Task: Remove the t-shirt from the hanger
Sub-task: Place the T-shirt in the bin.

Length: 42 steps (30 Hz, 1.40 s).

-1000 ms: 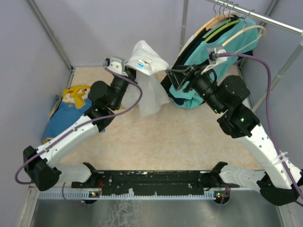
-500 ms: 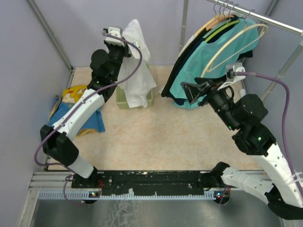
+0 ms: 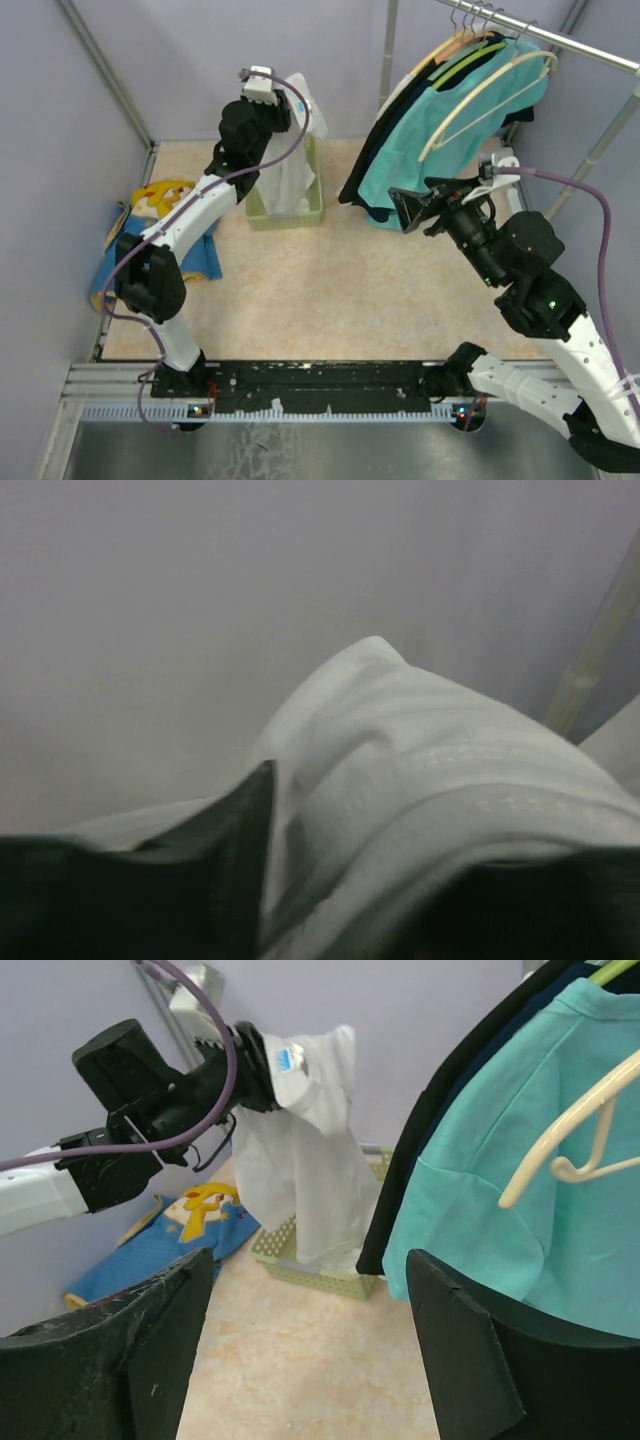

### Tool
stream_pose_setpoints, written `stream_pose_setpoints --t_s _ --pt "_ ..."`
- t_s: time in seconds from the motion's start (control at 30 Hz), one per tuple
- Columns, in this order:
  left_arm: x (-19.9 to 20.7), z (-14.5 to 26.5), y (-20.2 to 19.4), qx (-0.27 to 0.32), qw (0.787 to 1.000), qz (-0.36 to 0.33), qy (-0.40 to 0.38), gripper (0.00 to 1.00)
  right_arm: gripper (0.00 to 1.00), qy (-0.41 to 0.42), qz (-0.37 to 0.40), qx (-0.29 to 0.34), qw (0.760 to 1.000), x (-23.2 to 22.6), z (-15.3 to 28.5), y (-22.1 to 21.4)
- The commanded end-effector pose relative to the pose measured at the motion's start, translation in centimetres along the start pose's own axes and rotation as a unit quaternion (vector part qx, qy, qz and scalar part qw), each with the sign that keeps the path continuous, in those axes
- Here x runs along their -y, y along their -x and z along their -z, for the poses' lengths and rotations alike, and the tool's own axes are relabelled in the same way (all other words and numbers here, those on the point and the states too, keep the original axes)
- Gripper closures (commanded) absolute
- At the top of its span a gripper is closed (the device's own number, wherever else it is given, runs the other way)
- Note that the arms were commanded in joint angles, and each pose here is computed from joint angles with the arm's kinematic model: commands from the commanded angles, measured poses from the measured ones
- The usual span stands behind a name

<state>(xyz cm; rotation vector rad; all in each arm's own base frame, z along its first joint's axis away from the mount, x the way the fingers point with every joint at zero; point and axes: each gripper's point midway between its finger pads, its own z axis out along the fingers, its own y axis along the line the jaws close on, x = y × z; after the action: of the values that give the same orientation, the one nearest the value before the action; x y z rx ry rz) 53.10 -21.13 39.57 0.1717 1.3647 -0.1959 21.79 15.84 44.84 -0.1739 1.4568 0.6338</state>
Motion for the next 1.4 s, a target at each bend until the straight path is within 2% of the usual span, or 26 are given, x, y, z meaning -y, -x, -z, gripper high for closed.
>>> stream_pose_setpoints --t_s 0.0,0.03,0.13,0.3,0.43,0.6,0.73,1.0,1.07,1.13,1.23,1.37 --pt "-0.2 -0.4 -5.6 -0.095 0.994 0.046 -0.001 0.27 0.20 -0.020 0.006 0.017 1.000 0.9 0.9 0.9" --pt "-0.3 -0.4 -6.7 -0.119 0.992 0.051 0.003 0.21 0.19 -0.024 0.008 0.014 1.000 1.1 1.0 0.7" --pt "-0.7 0.2 -8.7 -0.162 0.985 0.056 0.017 0.12 0.19 -0.034 0.011 0.013 0.999 1.5 1.2 0.7" --pt "-2.7 2.1 -7.7 -0.162 0.983 0.062 0.068 0.04 0.19 -0.041 0.013 0.010 0.999 1.8 1.3 0.4" --pt "-2.6 2.0 -8.1 -0.191 0.977 0.077 0.049 0.03 0.19 -0.048 0.015 0.004 0.999 2.1 1.3 0.3" --pt "-3.2 1.6 -13.0 -0.295 0.950 0.090 0.042 0.03 0.16 -0.065 0.016 -0.005 0.998 2.5 1.4 0.4" --pt "-3.7 2.8 -16.2 -0.333 0.934 0.124 0.039 0.01 0.15 -0.078 0.016 -0.014 0.997 2.9 1.5 0.3" --pt "-2.7 4.5 -16.0 -0.338 0.928 0.154 -0.001 0.01 0.13 -0.085 0.018 -0.016 0.996 3.2 1.3 0.1" --pt "-2.3 4.7 -15.3 -0.332 0.930 0.156 -0.016 0.01 0.07 -0.087 0.019 -0.015 0.996 3.2 1.3 0.1" --pt "-2.0 4.9 -13.7 -0.313 0.936 0.161 -0.026 0.01 0.01 -0.088 0.020 -0.013 0.996 3.3 1.3 0.2" --pt "-1.6 5.3 -10.9 -0.277 0.944 0.172 -0.043 0.01 0.01 -0.096 0.017 -0.003 0.995 3.6 1.6 0.6" --pt "0.6 6.5 -5.2 -0.203 0.952 0.199 -0.113 0.01 0.01 -0.100 0.011 0.014 0.995 3.8 2.1 1.5"
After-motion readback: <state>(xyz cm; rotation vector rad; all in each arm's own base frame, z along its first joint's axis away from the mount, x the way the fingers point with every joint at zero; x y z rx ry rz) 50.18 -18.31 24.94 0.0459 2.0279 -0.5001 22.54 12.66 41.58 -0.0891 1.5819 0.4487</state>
